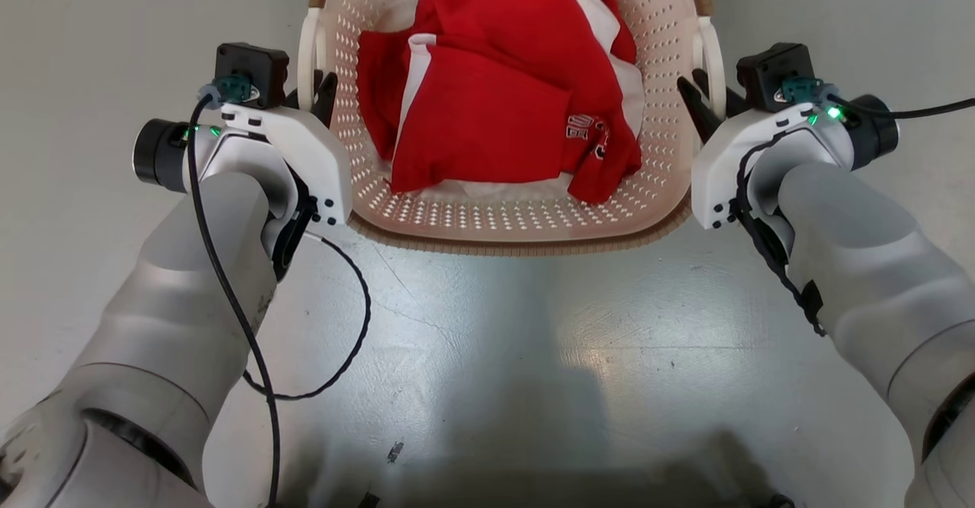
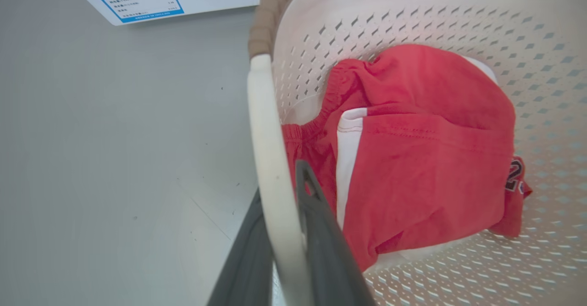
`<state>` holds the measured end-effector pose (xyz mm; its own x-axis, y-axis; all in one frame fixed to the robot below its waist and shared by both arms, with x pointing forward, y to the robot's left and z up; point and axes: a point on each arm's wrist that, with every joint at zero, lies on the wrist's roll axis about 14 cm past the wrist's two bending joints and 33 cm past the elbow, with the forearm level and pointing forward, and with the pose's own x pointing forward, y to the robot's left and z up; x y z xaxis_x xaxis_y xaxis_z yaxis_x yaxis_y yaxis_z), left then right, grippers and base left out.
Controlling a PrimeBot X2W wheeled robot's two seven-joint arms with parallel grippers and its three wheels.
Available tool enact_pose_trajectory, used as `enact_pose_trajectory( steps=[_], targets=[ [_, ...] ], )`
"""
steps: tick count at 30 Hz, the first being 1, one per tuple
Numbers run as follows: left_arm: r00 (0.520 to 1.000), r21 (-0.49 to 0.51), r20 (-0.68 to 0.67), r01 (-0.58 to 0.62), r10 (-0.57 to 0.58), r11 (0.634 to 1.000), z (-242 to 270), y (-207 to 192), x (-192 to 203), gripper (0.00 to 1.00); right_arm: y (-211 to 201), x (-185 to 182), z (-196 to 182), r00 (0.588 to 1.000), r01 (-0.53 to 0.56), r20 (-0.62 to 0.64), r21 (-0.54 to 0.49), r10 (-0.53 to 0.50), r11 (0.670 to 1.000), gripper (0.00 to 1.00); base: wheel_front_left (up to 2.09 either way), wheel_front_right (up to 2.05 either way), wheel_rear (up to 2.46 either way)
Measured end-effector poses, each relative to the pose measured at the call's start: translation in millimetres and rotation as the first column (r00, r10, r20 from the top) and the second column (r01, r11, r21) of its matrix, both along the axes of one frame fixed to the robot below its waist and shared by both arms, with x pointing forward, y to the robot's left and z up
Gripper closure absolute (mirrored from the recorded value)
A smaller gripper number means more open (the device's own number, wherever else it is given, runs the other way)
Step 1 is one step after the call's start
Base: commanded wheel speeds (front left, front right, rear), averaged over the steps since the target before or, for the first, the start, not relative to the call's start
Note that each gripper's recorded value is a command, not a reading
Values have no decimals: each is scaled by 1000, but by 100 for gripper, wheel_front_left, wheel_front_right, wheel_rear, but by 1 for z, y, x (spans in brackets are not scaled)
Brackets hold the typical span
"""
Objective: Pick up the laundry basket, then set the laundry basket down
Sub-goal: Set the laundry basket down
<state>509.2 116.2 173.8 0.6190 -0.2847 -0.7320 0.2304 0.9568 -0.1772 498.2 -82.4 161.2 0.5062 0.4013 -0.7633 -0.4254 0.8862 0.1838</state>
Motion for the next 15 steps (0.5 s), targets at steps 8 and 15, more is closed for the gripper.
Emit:
enact_pose_trajectory(
  steps=[8,15],
  targets=[
    [1000,-6,24,-5,6,1000,-4,-2,8,100,-3,-1,-10,1000,11,-9,-1,-11,1000,100,0,0,0],
    [999,-12,43,-13,13,1000,-6,-2,14,100,-4,8,-14,1000,19,7,-1,-19,1000,100,0,0,0]
  ],
)
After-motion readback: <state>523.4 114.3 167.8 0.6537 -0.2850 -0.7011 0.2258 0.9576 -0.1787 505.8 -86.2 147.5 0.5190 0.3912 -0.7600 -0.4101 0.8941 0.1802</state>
